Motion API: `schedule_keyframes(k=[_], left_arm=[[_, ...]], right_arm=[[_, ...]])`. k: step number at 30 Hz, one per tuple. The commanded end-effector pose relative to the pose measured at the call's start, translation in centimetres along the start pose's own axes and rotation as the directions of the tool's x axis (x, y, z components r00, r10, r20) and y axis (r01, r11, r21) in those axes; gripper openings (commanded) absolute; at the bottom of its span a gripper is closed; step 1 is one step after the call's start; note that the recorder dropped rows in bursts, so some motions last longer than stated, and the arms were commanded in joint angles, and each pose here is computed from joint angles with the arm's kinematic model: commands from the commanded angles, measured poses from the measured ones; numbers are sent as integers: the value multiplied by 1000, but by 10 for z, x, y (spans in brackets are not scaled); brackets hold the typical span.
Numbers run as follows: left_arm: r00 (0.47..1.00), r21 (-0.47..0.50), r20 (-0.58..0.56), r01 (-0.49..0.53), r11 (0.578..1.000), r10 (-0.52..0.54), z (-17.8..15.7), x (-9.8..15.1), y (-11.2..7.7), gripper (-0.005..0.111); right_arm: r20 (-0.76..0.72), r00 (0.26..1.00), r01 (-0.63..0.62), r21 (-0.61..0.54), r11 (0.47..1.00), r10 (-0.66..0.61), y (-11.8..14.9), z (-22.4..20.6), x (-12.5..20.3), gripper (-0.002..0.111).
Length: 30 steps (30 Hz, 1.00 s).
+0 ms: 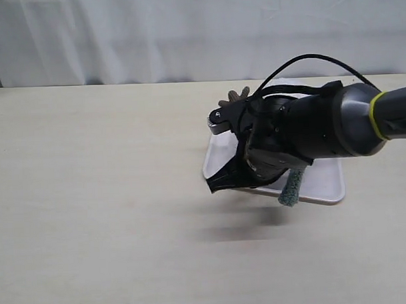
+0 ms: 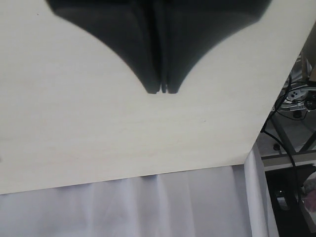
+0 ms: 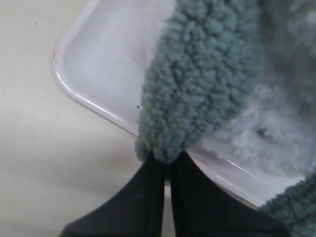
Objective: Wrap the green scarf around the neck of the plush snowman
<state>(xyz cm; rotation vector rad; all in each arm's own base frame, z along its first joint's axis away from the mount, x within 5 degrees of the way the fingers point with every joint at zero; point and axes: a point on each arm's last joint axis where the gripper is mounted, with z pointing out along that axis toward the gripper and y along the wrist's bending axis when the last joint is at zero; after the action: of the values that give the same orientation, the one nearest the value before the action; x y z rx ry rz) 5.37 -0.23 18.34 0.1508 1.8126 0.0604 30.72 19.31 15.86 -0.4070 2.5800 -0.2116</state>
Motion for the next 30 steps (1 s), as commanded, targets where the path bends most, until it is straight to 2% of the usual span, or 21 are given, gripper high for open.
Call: schedule_keyframes(k=[1,7,16,26,30], left_arm=[[1000,8,13,-1,1000,1,0,-1,0,0],[1000,8,13,-1,1000,1,0,-1,0,0],[1000,8,13,-1,1000,1,0,-1,0,0],[1000,8,13,-1,1000,1,0,-1,0,0],[1000,8,13,-1,1000,1,0,-1,0,0]], right_arm=[[-44,998,55,15,998,-55,-7,-13,2,4],[-168,978,144,114,983,-124,-19,-20,11,4],[-229,961,185,118,976,-155,-13,2,20,4],[-187,966,197,73,978,-181,-7,6,17,5],[-199,966,181,59,982,-166,-6,5,19,15]])
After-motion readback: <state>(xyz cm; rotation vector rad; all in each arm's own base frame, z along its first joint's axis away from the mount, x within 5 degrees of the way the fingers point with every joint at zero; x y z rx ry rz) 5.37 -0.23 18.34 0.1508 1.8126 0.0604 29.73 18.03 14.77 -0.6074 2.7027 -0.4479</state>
